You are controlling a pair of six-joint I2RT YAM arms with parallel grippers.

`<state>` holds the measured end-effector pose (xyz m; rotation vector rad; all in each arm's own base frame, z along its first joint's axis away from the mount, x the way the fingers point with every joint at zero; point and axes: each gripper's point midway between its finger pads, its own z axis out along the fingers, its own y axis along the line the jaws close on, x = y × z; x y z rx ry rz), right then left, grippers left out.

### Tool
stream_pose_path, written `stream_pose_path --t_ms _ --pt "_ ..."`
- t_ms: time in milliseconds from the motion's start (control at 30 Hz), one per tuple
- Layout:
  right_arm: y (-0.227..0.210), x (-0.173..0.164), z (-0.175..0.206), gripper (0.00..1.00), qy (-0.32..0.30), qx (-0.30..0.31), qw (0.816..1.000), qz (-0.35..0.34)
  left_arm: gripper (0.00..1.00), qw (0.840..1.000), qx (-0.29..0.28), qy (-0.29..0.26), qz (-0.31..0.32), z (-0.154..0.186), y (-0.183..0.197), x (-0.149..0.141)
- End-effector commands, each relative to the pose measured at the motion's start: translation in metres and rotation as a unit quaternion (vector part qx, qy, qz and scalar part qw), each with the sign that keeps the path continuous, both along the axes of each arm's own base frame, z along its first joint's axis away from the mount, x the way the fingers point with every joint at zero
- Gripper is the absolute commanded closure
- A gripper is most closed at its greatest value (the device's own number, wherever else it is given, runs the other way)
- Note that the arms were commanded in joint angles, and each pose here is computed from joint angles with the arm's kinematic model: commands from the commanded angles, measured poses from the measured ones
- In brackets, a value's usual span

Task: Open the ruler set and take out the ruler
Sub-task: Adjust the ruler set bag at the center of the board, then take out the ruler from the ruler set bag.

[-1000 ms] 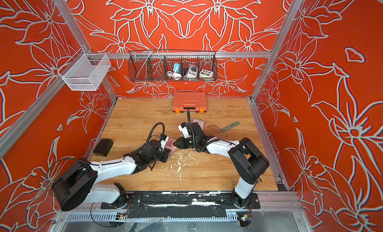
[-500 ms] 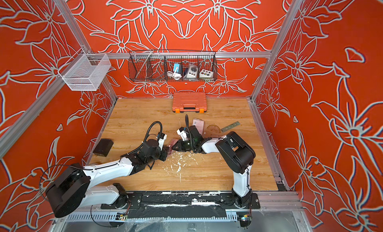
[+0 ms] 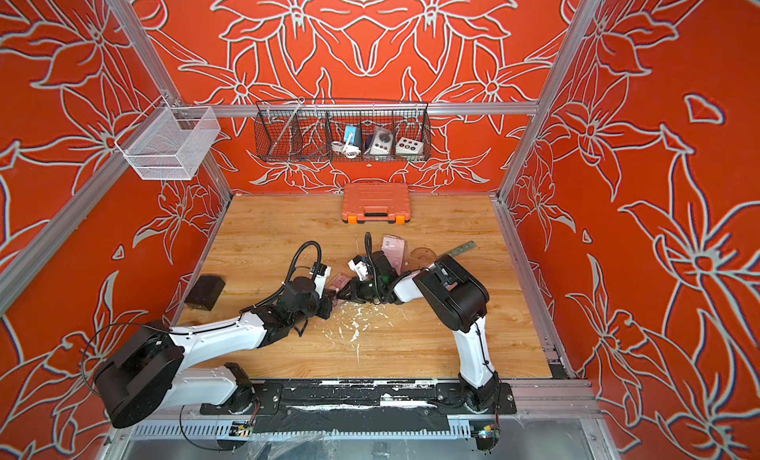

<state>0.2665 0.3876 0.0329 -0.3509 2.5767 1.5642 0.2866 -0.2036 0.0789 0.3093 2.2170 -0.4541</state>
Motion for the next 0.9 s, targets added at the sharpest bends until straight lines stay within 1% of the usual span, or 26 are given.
stream_pose_path --t_ms 0,233,433,700,800,833,867 --pt "0.011 0.002 0.011 0.84 0.006 0.028 1.0 0.002 1.0 1.0 -0.011 -0.011 0.002 0.004 -0.003 0.002" --pt "0.014 0.006 0.018 0.85 0.005 0.036 0.999 -0.006 1.0 1.0 -0.008 -0.005 0.001 -0.001 -0.003 0.0" --pt "0.01 0.006 0.014 0.99 0.0 0.018 1.0 -0.007 1.0 1.0 -0.004 -0.006 0.002 -0.002 -0.001 0.0" --pt "0.005 0.006 0.026 1.0 -0.017 0.004 1.0 -0.006 1.0 1.0 0.02 0.004 0.022 -0.012 0.008 0.001" --pt "-0.002 0.004 0.027 1.0 -0.02 -0.015 1.0 -0.005 1.0 0.999 0.024 0.002 0.024 -0.01 0.009 0.002" --pt "-0.004 0.003 0.027 1.0 -0.022 -0.023 0.999 -0.004 1.0 1.0 0.026 0.002 0.014 -0.008 0.007 0.001" --pt "-0.006 0.003 0.028 1.0 -0.026 -0.033 0.999 -0.004 0.93 1.0 0.027 0.006 0.003 -0.006 0.003 0.001"
